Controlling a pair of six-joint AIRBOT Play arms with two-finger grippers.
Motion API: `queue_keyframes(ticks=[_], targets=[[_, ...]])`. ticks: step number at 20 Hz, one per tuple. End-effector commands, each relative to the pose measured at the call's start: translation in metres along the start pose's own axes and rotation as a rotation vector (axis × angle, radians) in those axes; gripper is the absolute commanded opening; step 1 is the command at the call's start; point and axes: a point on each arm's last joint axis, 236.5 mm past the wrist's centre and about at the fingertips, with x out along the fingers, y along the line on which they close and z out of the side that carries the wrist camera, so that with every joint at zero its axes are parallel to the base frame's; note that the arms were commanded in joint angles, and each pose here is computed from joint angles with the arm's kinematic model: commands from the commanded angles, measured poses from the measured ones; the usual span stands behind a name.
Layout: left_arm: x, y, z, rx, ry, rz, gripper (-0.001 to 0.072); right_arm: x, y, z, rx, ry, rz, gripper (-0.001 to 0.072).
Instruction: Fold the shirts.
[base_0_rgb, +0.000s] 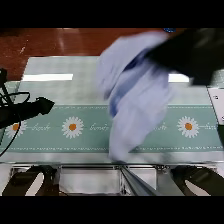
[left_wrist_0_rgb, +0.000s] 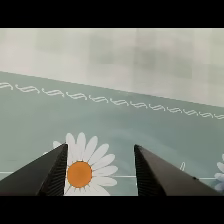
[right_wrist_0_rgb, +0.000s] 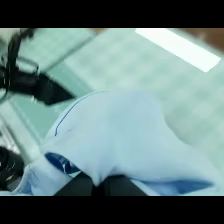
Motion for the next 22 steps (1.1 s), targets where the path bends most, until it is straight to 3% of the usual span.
queue_keyframes(ticks=[1, 6, 12, 13, 14, 15, 18, 22], targets=[[0.000, 0.002, 0.002, 0.005, -0.008, 0.006, 0.0509, 0.104, 0.012, -0.073, 0.094, 0.152, 0.068, 0.0021], [0.000, 0.002, 0.002, 0.006, -0.008, 0.007, 0.0509, 0.228, 0.012, -0.165, 0.301, 0.350, 0.125, 0.0021], [0.000, 0.002, 0.002, 0.004, -0.007, 0.007, 0.0509, 0.283, 0.005, -0.222, 0.432, 0.490, 0.140, 0.0023], [0.001, 0.002, 0.001, 0.000, -0.005, 0.007, 0.0509, 0.286, 0.004, -0.226, 0.444, 0.502, 0.135, 0.0131], [0.001, 0.002, 0.001, 0.000, -0.002, 0.008, 0.0509, 0.285, 0.001, -0.226, 0.449, 0.504, 0.133, 0.0364], [0.002, 0.002, 0.000, -0.001, 0.002, 0.008, 0.0509, 0.278, -0.005, -0.221, 0.457, 0.509, 0.134, 0.0408], [0.003, 0.006, -0.026, -0.004, 0.118, 0.022, 0.0509, 0.234, -0.054, -0.181, 0.483, 0.460, 0.097, 0.0408], [0.016, 0.050, -0.065, -0.140, 0.301, 0.113, 0.0509, 0.114, -0.187, -0.157, 0.536, 0.339, -0.266, 0.0408]])
